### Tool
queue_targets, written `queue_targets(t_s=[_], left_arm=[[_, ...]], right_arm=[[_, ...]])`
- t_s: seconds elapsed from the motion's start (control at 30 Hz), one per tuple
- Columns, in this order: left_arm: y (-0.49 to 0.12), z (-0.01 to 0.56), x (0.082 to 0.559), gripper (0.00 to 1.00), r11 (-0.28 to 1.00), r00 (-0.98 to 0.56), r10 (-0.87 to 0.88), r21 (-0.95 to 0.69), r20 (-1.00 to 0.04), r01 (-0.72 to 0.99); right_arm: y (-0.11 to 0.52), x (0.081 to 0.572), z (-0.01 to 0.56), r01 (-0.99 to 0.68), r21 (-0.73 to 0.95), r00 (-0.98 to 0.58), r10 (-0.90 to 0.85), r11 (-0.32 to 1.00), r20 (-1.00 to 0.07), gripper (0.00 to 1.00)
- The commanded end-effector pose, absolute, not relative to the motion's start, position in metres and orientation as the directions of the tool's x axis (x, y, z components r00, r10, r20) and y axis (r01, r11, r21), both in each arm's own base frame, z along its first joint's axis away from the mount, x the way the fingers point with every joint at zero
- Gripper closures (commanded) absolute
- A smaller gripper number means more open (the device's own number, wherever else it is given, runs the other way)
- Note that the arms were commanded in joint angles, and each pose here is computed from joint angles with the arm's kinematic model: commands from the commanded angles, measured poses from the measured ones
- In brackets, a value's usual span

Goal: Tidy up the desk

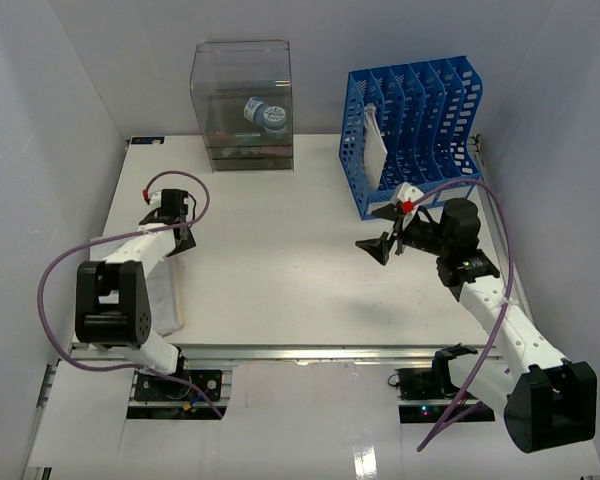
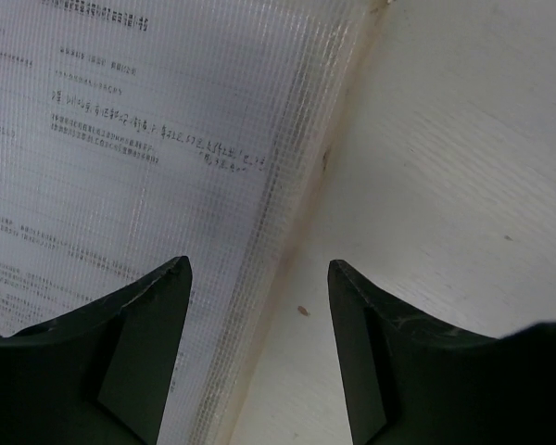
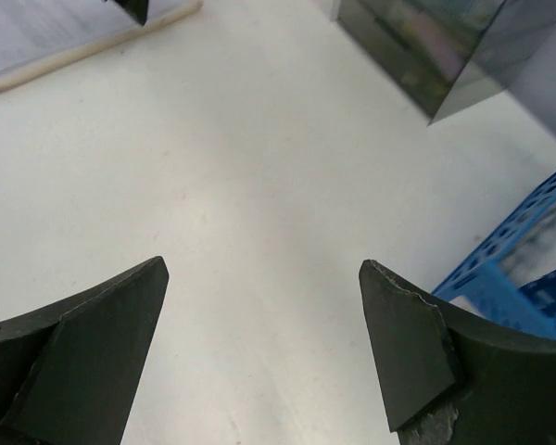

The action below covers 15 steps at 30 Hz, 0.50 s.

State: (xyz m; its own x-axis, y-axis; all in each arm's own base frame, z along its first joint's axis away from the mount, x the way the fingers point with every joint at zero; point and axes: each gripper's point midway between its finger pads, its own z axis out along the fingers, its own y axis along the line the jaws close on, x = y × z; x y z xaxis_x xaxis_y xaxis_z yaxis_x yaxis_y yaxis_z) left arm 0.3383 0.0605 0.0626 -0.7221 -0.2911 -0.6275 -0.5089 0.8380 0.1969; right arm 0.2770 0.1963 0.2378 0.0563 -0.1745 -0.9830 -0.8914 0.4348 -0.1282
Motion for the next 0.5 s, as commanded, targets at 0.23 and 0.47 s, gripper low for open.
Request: queue_targets(t_s=[0.23,0.47], left_arm=[[0.077,0.044,0.360,0.52,0.802,-0.796,-0.223,0.358,-0.563,-0.478],[0.065,0.014,0.352,0.60,0.833,-0.829,-0.252,0.324,-0.499,-0.448]], right_arm=[[0.201,0.261,0.253,-0.908,-0.191,0.151,-0.136,0.372,-0.979,0.10],[0.200,0.257,0.255,-0.906,-0.203,0.165,-0.130,0.372,-0.978,0.10]])
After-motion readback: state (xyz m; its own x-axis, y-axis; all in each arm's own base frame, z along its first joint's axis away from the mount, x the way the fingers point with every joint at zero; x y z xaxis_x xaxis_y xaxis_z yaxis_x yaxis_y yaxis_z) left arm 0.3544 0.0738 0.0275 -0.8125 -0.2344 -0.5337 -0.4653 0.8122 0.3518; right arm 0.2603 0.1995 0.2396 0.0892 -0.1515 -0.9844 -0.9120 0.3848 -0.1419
